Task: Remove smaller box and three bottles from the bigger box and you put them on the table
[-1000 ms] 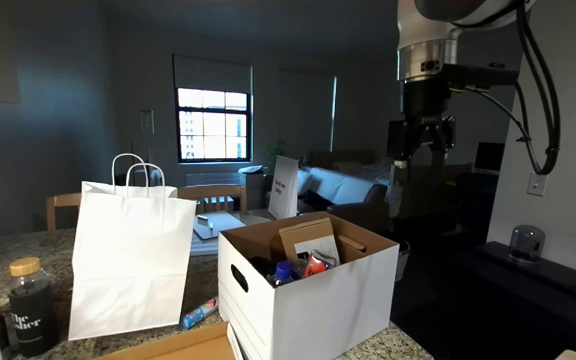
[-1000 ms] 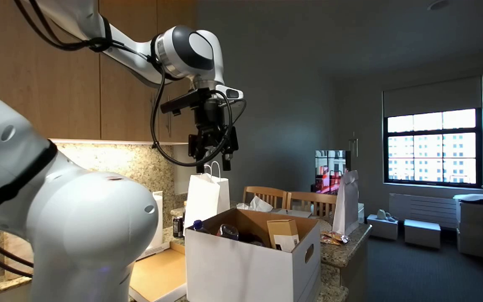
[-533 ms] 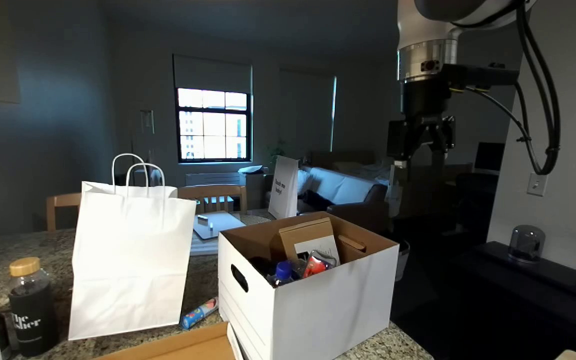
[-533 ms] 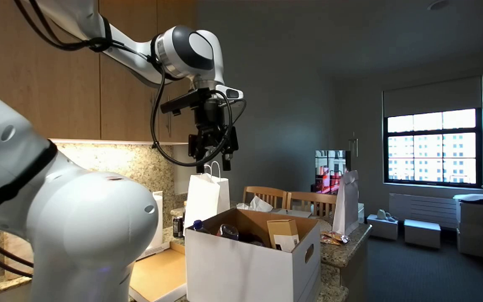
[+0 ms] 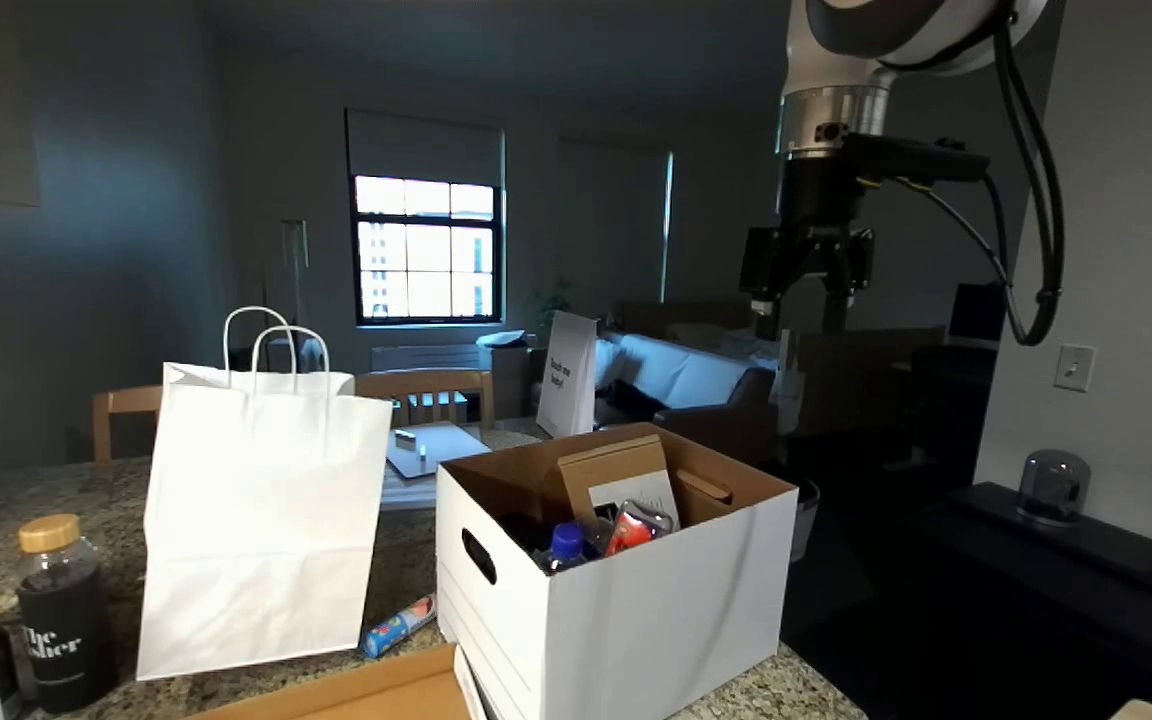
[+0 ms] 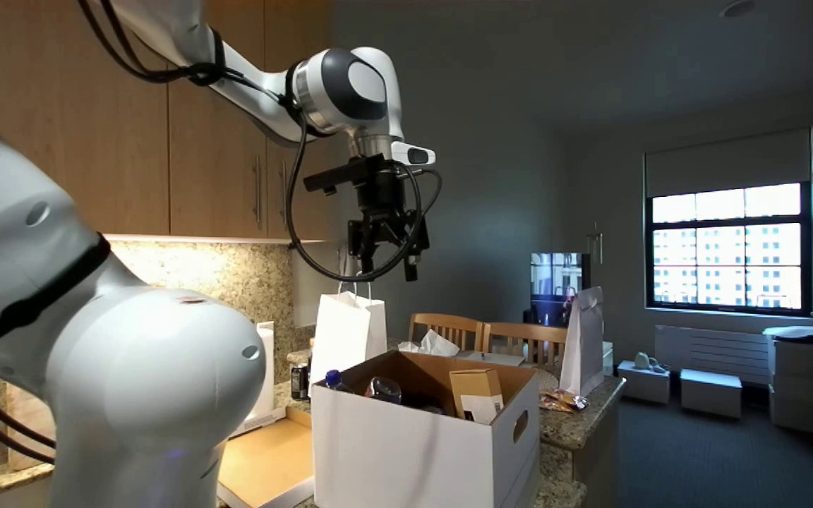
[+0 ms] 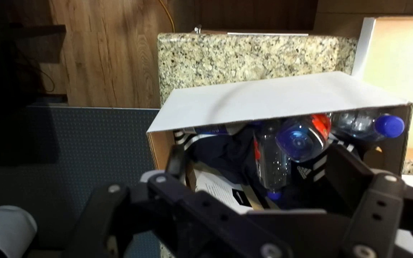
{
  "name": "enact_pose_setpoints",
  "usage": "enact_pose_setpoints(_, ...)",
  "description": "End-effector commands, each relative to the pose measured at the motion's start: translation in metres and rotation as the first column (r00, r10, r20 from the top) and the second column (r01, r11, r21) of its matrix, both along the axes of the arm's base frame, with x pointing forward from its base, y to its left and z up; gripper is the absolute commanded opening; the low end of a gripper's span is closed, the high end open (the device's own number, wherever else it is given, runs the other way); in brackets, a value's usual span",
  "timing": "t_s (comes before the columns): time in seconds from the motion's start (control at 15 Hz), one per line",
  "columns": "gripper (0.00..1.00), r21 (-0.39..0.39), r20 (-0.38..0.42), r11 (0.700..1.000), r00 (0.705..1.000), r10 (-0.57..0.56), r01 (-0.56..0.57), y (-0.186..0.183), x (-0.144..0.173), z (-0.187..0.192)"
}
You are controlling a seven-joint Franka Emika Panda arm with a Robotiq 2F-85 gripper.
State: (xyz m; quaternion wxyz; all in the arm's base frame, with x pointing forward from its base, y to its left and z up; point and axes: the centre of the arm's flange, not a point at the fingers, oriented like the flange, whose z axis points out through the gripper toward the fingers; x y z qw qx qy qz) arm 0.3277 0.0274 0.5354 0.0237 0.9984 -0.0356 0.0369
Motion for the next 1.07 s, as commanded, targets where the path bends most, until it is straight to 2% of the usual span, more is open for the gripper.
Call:
enact_pose_setpoints(0.0,1.00,0.026,-0.034,1.000,0.999,-0.008,0.008,-0.003,0.042,-0.003)
enact_pose_setpoints(0.13,1.00,0.010,-0.046,1.000,0.999,-0.015,0.015,-0.005,0.047,-0.006)
enact_pose_setpoints(0.2,1.00,0.013,-0.027,1.000,1.000,-0.010,0.011,-0.004,0.033,-0.008)
enact_pose_setpoints(0.53,1.00,0.014,-0.043,1.000,0.999,-0.010,0.010,-0.004,0.044,-0.011)
enact_pose_setpoints(0.73,1.00,0.044,-0.079,0.999,0.997,0.015,-0.012,-0.013,0.058,-0.024)
enact_pose_setpoints(1.0,1.00,0.033,-0.128,0.995,0.987,0.100,-0.097,-0.026,0.072,-0.040)
